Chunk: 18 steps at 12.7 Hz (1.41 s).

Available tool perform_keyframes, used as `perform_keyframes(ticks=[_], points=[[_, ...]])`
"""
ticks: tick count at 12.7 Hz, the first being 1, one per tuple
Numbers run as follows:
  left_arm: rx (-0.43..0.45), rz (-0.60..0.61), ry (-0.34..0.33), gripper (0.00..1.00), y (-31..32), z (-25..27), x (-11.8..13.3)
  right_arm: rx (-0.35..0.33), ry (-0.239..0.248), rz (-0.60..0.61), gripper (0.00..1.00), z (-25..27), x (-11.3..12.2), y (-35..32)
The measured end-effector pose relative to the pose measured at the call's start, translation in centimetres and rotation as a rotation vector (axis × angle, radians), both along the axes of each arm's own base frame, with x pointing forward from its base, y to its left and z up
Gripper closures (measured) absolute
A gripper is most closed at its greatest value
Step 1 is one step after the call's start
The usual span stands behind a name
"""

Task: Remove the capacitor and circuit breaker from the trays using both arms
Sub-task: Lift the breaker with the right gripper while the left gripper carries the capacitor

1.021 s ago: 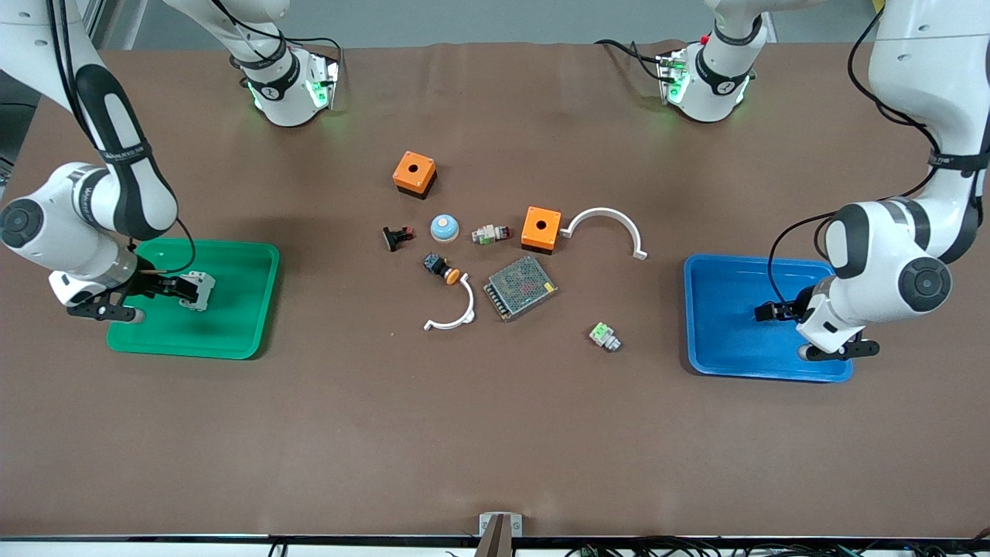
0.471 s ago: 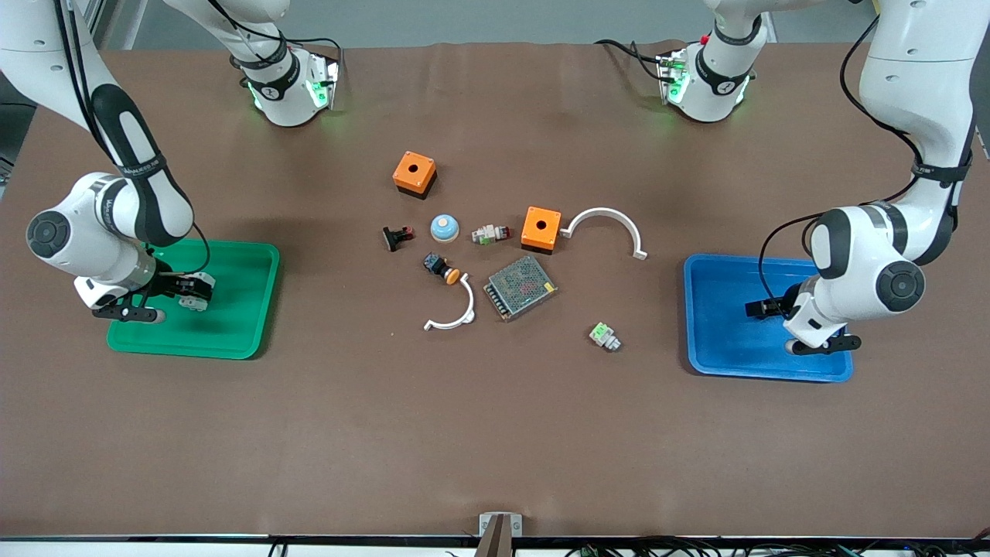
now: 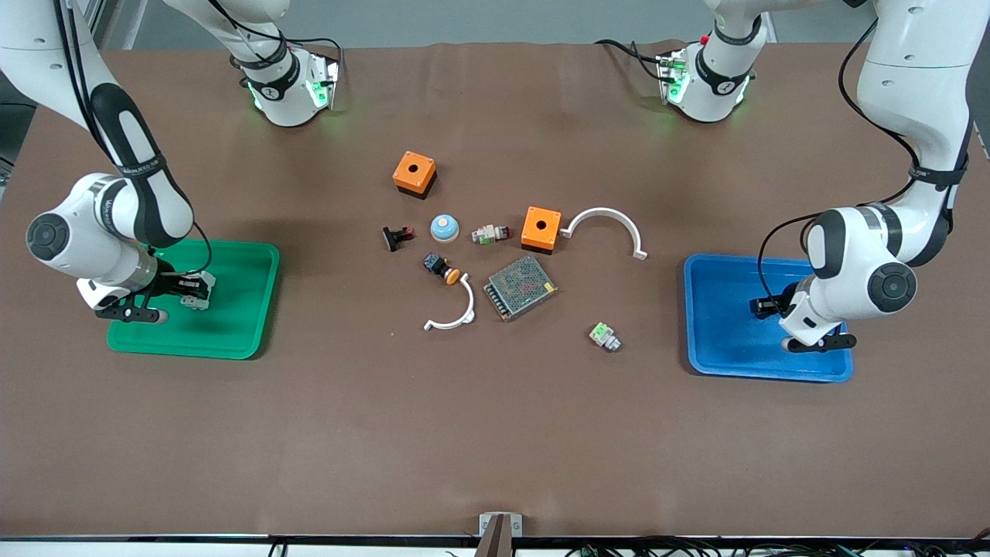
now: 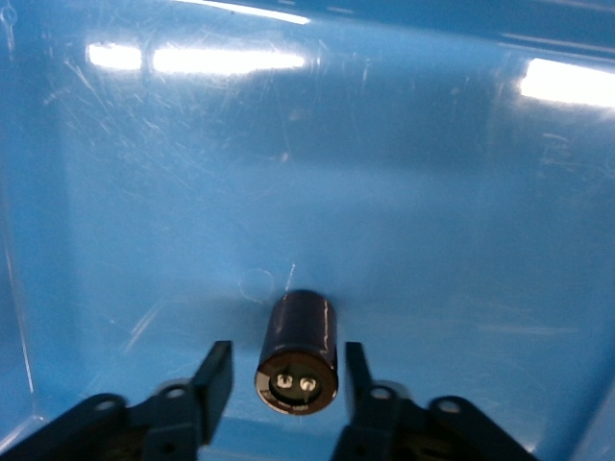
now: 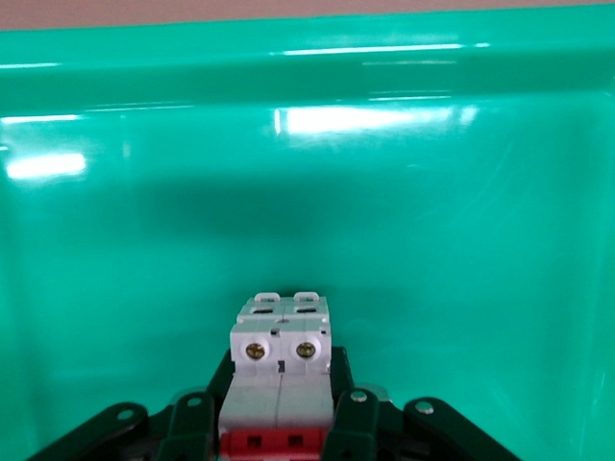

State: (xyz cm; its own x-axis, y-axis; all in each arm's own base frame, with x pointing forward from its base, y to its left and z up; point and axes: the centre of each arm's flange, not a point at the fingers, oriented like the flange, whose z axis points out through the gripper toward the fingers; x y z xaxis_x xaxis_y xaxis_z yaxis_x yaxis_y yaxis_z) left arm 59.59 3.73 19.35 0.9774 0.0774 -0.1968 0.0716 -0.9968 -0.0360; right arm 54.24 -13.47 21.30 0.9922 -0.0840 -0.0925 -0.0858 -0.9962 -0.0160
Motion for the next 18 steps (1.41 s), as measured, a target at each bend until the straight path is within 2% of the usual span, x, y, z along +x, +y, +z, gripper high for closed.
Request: perform_keyframes(ticks=[1,3,6,8,9,11,13,18], points=[[0.0,0.0,0.0,0.47,0.0,0.0,0.0,0.011,0.019,0.009,0.6,1.9,1.0,0.7],[0.0,-0.001,-0.001,0.67,0.0,0.0,0.0,0.025,0.032,0.018,0.6,6.8,3.2,3.5],[0.003,0.007,-0.015,0.66,0.0,0.9,0.4,0.012,0.028,-0.019,0.6,9.9,4.6,13.5],[0.004,0.013,-0.008,0.66,-0.4,3.4,0.6,-0.003,0.021,-0.042,0.6,9.5,4.2,22.1],[0.004,0.018,0.001,0.66,-1.3,5.6,0.6,-0.002,-0.003,-0.033,0.6,9.3,3.8,26.3],[0.002,0.024,0.014,0.66,-5.2,10.3,-0.1,0.009,-0.043,-0.028,0.6,8.4,2.7,32.8],[0.007,0.034,0.02,0.66,-11.0,13.6,-1.4,0.006,-0.056,-0.065,0.6,6.7,1.9,37.0],[0.001,0.116,0.006,0.66,-26.5,13.2,-5.9,-0.007,-0.033,-0.059,0.6,2.5,1.6,42.4]])
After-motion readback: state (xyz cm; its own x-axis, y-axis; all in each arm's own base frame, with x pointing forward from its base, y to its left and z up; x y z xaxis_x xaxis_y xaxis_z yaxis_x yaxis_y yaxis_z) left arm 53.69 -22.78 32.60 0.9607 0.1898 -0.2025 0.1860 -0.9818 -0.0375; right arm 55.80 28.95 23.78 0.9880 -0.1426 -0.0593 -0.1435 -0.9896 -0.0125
